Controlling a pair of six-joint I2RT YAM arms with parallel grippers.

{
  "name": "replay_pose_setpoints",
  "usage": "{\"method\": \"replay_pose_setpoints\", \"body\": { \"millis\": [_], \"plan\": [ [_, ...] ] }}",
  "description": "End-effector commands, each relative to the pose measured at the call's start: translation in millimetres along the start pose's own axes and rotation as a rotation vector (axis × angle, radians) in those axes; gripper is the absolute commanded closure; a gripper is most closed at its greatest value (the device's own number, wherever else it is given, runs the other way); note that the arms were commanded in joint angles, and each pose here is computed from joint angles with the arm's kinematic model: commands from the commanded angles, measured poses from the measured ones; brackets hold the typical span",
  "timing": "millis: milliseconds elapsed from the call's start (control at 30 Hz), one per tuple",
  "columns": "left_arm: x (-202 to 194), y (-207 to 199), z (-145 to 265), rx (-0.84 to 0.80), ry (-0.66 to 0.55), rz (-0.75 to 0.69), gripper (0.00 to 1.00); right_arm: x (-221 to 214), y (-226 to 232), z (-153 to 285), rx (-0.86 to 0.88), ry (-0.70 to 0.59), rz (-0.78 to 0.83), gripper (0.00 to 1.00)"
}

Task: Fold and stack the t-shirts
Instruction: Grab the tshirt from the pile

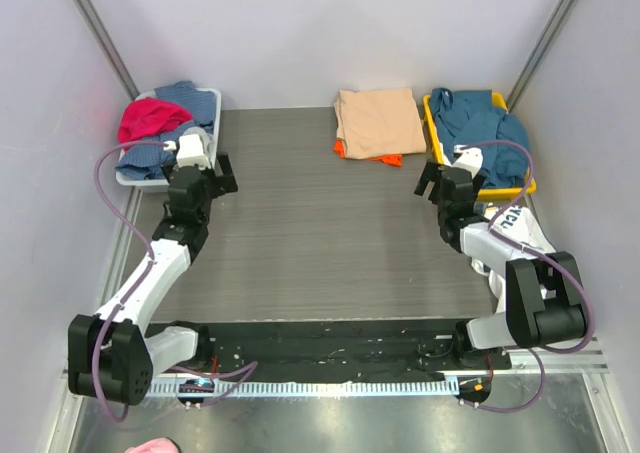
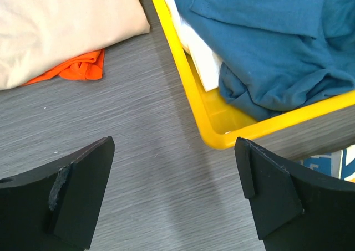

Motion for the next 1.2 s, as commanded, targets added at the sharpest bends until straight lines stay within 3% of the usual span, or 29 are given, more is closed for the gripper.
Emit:
{"method": "replay_pose_setpoints", "body": {
  "millis": [0, 100, 167, 267, 500, 667, 900, 1167],
  "plan": [
    [23, -1, 11, -0.024, -0.005, -0.029, 0.0, 32, 7, 6, 0.012, -0.066, -0.041, 0.0],
    [36, 0, 13, 0.015, 0.015, -0.02, 0.0, 43, 12, 13, 0.068, -0.079, -0.052, 0.0],
    [46, -1, 14, 0.016, 0.026, -0.035, 0.0, 60, 13, 14, 0.007, -0.093, -0.112, 0.0],
    [54, -1, 16, 0.021, 0.047, -0.035, 0.0, 75, 14, 12, -0.023, -0.009, -0.021, 0.0],
    [59, -5, 21, -0.062, 0.037, -0.041, 0.0, 106, 15, 15, -0.036, -0.074, -0.04, 0.0],
    [56, -4, 23, -0.117, 0.078, -0.032, 0.0, 112, 11, -12, -0.24, 0.009, 0.0, 0.0],
    [55, -8, 20, -0.125, 0.164, -0.016, 0.0, 159, 25, -70, -0.213, -0.008, -0.001, 0.0],
    [35, -10, 40, -0.152, 0.245, 0.113, 0.0, 174, -25, -150, -0.276, 0.061, -0.127, 0.06]
  ]
}}
Point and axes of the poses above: each gripper's point midway between its finger pads, its own z axis back along the fingers, its own y axis along the line the jaws close on, x = y × z, the point moved 9 cm from there along z, back along the fingers, and after that the axes turned 1 degree about z, right-handed, at the moved point
